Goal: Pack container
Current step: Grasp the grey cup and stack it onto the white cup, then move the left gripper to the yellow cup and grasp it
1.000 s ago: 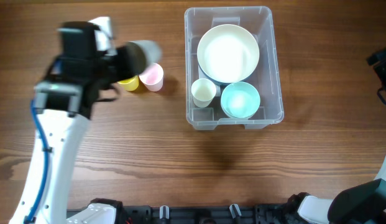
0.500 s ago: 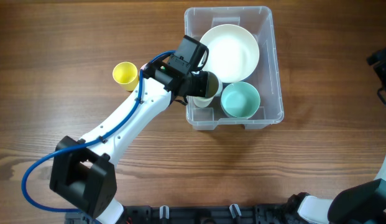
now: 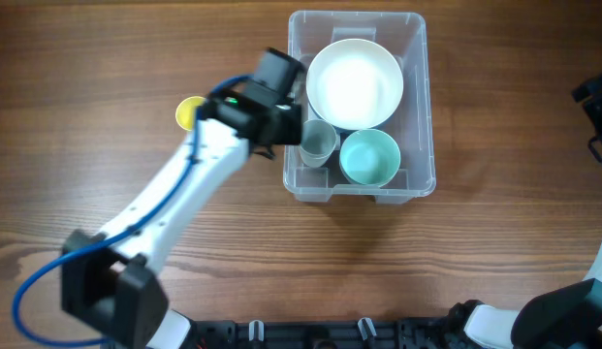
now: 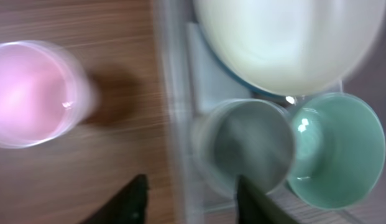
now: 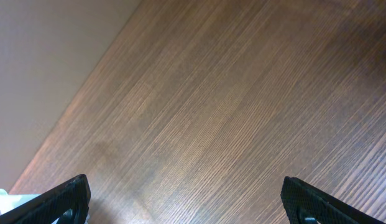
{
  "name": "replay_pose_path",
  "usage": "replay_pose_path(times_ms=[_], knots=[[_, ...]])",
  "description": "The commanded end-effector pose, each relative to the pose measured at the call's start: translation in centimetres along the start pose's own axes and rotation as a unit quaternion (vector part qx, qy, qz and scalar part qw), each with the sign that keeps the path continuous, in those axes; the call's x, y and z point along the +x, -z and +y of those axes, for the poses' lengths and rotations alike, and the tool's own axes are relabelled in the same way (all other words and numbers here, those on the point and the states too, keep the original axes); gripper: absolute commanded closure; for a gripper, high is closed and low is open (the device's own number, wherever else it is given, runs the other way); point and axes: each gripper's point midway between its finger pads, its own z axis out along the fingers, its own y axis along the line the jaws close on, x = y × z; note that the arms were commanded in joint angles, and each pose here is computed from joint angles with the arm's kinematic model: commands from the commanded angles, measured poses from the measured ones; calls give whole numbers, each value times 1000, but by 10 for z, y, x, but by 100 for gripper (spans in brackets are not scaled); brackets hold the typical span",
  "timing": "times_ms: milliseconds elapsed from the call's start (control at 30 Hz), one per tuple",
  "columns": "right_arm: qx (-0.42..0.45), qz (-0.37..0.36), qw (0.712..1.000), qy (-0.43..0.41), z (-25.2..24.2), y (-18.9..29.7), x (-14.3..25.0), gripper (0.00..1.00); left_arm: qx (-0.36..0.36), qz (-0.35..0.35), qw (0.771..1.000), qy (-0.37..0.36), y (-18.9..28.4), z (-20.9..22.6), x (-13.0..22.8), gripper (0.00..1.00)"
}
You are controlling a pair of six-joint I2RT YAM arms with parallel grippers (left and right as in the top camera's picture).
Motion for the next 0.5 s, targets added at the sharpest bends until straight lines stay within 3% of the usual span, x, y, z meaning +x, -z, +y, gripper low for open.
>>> replay_pose_path(times_ms=[0,100,200,467], knots=[[-4,1,1000,-2,3,-1,0,0,-56,-58,986,143,53,96,-35,47],[-4,1,1000,-2,3,-1,0,0,-73,-22,969,237,48,167,-25,47],[-4,1,1000,-2,3,-1,0,0,-35,30,958,282,17,206,-15,51],[-4,1,1000,-2,3,-1,0,0,-7,121,953,279,-68,226,12,57]])
